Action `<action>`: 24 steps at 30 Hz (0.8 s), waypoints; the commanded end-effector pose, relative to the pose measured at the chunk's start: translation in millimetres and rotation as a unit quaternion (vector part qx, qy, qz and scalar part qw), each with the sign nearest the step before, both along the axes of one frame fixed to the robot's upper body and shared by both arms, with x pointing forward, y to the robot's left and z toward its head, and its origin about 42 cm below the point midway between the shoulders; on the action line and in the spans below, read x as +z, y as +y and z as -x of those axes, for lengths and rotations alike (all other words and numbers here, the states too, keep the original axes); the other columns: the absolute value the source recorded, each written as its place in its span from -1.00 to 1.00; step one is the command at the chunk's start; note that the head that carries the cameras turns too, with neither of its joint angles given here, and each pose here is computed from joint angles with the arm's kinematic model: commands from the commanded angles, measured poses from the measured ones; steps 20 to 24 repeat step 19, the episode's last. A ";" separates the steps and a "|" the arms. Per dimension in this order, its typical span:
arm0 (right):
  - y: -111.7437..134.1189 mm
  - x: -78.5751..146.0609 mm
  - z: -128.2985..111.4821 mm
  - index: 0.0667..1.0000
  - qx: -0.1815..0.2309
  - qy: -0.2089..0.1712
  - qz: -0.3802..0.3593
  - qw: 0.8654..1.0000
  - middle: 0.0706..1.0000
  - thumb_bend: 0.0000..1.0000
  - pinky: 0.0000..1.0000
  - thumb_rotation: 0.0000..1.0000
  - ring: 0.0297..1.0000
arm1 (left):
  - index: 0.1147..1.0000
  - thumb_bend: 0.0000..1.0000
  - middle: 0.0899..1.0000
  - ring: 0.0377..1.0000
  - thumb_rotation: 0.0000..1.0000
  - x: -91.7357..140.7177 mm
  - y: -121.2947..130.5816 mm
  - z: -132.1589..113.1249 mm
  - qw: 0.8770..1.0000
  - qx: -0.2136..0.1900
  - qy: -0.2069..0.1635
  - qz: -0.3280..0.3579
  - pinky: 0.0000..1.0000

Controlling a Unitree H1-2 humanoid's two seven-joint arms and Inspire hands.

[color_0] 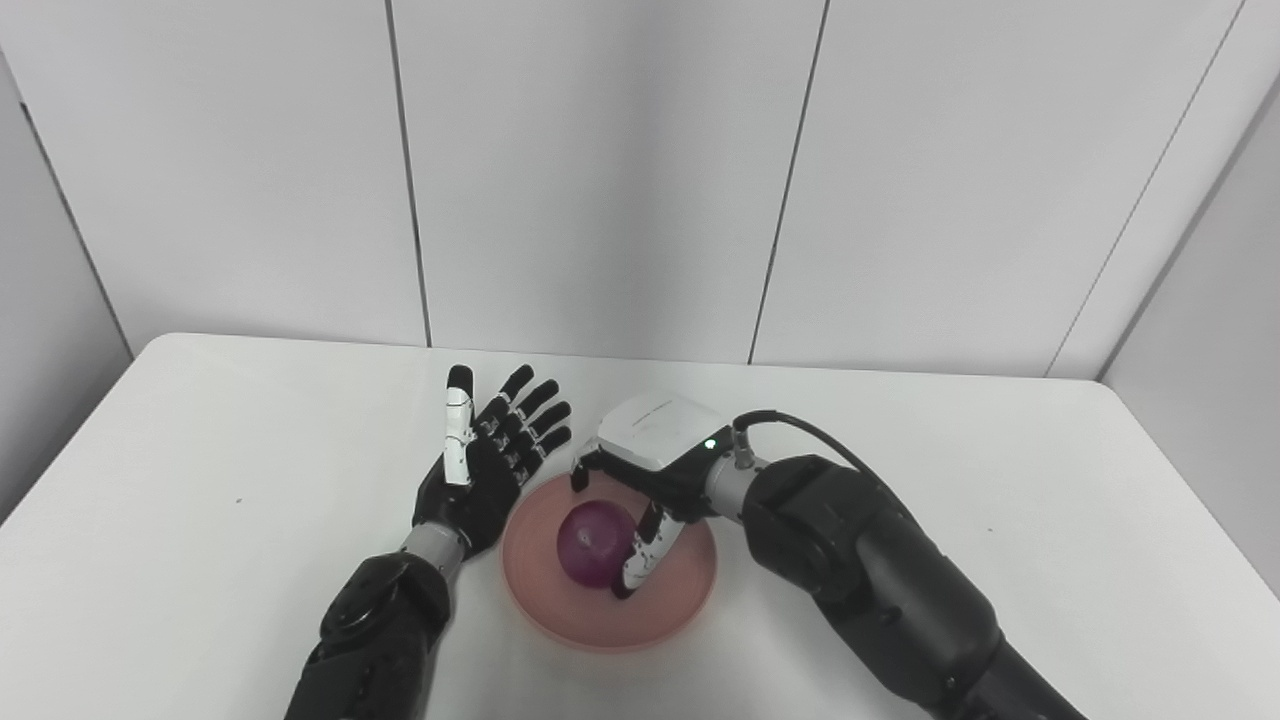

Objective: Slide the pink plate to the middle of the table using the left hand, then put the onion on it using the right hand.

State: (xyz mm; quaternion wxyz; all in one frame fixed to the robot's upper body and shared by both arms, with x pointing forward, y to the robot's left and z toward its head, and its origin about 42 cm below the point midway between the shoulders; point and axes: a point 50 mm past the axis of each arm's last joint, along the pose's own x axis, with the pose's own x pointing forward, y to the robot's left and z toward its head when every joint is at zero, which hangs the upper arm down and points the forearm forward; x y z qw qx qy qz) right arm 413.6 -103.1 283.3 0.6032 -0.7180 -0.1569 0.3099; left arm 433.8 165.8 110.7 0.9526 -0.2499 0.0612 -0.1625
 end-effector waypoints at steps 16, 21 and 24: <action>-49.1 61.2 -15.3 0.61 -0.022 0.033 -0.429 0.902 0.71 0.79 0.51 0.44 0.69 | 0.90 0.55 0.83 0.80 1.00 -54.4 4.9 27.3 0.993 0.003 0.113 -0.025 0.83; -58.3 39.7 -23.0 0.71 -0.053 0.106 -0.567 0.815 0.81 0.90 0.76 0.72 0.84 | 0.91 0.55 0.84 0.81 1.00 -53.7 5.4 28.0 0.993 0.001 0.112 -0.025 0.83; -58.3 39.7 -23.0 0.71 -0.053 0.106 -0.567 0.815 0.81 0.90 0.76 0.72 0.84 | 0.91 0.55 0.84 0.81 1.00 -53.7 5.4 28.0 0.993 0.001 0.112 -0.025 0.83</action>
